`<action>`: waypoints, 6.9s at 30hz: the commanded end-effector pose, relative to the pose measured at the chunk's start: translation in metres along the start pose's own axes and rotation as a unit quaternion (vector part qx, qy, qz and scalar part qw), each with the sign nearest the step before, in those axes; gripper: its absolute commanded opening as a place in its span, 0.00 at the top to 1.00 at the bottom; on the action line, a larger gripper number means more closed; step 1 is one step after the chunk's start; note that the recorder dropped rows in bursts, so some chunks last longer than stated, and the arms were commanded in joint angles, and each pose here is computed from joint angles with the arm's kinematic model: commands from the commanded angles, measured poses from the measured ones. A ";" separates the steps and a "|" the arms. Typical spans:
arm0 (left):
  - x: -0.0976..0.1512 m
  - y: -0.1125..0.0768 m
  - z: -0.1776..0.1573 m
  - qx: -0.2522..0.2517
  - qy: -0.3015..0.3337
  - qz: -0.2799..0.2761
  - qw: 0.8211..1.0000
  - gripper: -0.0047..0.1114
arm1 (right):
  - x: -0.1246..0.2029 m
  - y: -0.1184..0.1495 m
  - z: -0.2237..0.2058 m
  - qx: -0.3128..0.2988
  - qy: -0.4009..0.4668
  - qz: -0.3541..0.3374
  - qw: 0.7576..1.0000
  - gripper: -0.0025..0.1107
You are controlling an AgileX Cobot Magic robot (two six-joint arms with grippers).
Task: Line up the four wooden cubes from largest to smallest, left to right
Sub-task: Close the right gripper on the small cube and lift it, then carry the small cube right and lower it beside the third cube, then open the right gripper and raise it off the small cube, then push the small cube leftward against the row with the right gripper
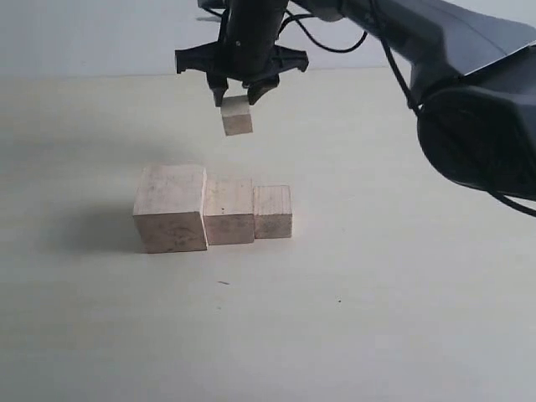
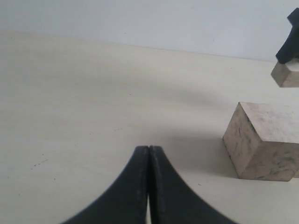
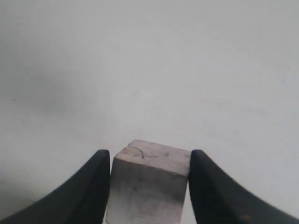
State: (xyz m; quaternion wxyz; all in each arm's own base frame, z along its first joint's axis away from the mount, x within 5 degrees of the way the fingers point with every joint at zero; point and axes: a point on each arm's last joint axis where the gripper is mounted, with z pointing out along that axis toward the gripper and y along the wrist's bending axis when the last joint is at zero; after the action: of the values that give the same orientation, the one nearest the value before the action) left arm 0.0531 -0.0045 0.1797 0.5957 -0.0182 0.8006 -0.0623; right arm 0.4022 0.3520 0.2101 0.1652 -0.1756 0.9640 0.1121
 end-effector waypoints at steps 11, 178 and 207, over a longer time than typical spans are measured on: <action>-0.001 0.000 0.000 0.004 -0.007 0.002 1.000 0.96 | -0.009 -0.002 -0.047 0.006 -0.042 -0.048 0.998 0.98; -0.001 0.000 0.000 0.004 -0.007 0.002 1.000 0.96 | 0.147 -0.101 -0.031 0.029 -0.045 0.008 0.999 0.67; -0.001 0.000 0.000 0.004 -0.007 0.002 1.000 0.96 | 0.144 -0.108 0.012 0.035 -0.045 0.018 0.998 0.62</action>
State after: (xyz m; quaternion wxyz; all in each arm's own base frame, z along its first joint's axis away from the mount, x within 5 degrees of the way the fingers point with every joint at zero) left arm 0.0531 -0.0045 0.1797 0.5957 -0.0182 0.8006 -0.0623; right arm 0.3166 0.2131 0.1299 0.2106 -0.1449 0.9624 0.0913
